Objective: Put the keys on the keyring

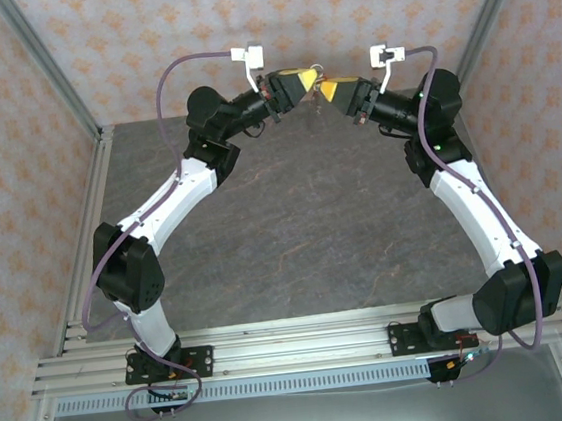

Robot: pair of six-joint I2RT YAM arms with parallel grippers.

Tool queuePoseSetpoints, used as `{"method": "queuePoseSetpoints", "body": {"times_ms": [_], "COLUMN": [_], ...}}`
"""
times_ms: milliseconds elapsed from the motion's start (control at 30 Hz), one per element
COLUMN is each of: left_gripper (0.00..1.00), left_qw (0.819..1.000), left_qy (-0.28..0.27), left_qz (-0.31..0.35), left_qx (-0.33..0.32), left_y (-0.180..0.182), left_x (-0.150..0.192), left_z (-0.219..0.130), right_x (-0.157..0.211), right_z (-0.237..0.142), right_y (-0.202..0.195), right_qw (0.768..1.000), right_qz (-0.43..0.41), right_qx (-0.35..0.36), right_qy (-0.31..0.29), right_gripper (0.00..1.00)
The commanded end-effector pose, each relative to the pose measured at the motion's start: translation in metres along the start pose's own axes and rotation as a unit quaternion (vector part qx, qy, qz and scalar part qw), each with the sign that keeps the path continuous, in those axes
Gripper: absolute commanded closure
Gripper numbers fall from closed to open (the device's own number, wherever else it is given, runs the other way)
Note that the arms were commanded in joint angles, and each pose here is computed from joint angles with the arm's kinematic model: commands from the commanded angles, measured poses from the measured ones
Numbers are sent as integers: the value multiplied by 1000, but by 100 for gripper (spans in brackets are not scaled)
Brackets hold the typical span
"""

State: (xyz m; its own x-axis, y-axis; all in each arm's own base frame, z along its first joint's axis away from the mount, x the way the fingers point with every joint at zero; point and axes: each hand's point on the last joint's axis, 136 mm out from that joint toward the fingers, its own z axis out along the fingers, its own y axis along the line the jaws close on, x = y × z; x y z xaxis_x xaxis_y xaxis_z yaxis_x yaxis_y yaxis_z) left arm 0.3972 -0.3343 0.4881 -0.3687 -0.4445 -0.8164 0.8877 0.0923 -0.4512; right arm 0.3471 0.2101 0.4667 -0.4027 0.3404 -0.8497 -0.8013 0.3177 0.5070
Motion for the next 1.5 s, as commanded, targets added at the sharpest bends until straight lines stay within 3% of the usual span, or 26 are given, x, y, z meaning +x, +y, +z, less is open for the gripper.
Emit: {"method": "queuePoseSetpoints", "body": {"times_ms": [0, 433, 667, 967, 1200, 1367, 1467], "left_gripper": [100, 100, 100, 100, 100, 100, 100], "left_qw": [999, 999, 999, 999, 999, 999, 1000], "left_qy": [-8, -19, -22, -24, -23, -23, -21], "left_qz": [19, 21, 20, 23, 20, 17, 15], "left_qx": [31, 25, 22, 23, 21, 18, 16], "left_y": [-19, -19, -17, -20, -19, -16, -14], "left_x": [-11, -15, -14, -17, -15, -14, -12], "left_z": [6, 5, 4, 4, 3, 3, 3], "right_x": [-10, 3, 30, 33, 26, 35, 40], "right_z": [0, -2, 10, -5, 3, 17, 12], "right_y": [22, 18, 17, -9, -8, 8, 4], "right_qw": [999, 999, 998, 999, 1000, 999, 999], "right_qz": [-37, -28, -19, -17, 13, 7, -2], "right_qx": [-31, -23, -28, 23, 2, -19, 4], "right_qy": [-3, 13, 57, 45, 17, 41, 53], "right_gripper": [97, 100, 100, 100, 100, 100, 98]}}
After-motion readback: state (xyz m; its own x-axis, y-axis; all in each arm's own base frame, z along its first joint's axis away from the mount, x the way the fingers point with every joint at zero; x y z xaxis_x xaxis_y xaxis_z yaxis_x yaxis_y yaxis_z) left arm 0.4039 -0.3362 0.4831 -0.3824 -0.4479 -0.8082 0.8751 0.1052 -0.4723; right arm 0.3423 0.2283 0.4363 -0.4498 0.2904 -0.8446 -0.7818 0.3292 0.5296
